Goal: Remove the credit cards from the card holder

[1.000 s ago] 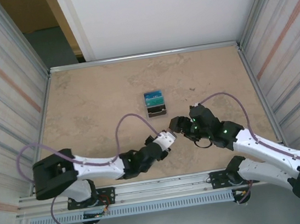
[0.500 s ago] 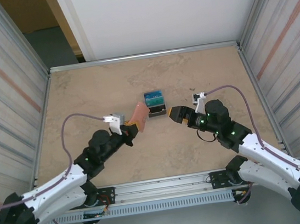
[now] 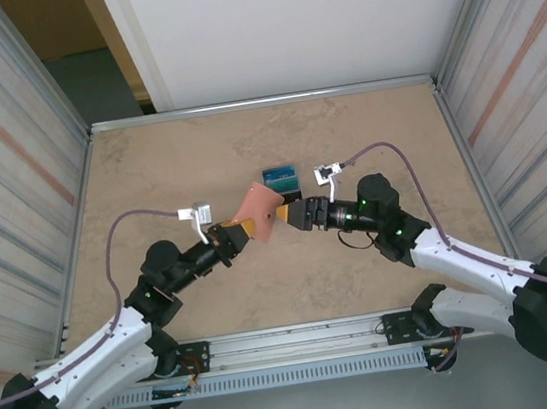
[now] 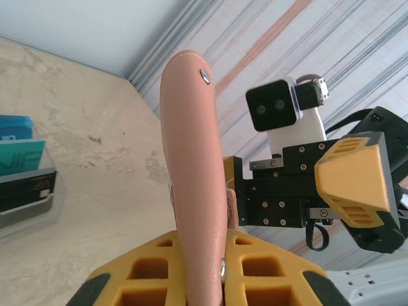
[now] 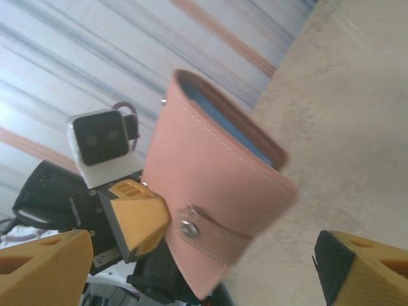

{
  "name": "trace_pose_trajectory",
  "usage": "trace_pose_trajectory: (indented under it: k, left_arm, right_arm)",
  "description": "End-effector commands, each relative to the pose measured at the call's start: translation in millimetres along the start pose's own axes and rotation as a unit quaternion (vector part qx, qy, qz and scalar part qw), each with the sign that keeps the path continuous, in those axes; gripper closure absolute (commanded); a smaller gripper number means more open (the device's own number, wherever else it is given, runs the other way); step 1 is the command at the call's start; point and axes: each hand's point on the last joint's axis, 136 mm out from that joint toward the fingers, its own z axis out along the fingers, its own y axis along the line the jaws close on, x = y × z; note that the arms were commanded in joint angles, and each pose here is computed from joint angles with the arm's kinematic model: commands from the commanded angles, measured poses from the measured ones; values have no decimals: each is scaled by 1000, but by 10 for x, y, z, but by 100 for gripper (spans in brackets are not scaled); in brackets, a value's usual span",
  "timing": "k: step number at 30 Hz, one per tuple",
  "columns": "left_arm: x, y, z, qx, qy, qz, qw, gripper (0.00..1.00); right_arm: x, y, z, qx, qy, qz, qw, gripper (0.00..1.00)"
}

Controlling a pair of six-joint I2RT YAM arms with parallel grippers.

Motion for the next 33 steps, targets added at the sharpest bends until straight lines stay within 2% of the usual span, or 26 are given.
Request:
trace_pose_trajectory:
  k: [1, 13, 18, 24, 28, 33]
  left_arm:
    - [-171, -263, -6, 56, -22, -1, 998, 100]
    - [-180, -412, 54, 96, -12, 17, 995, 100]
    - [-140, -354, 92, 86, -2, 11, 996, 100]
    - [-22, -245, 123, 67, 22, 2, 998, 100]
    - [47, -188, 155, 58, 38, 0, 998, 87]
    - [65, -175, 194, 47, 56, 13, 997, 70]
  right_arm:
    - [-164, 333, 68, -59, -12, -49, 997, 11]
    - [-231, 446, 286, -107, 2, -39, 994, 20]
    - [-235, 490, 311, -119, 3, -37, 992, 34]
    - [-261, 509, 283, -111, -1, -38, 993, 63]
    - [-237, 513, 286, -96, 8, -44, 994, 74]
    - [-215, 452, 286, -60, 17, -49, 997, 79]
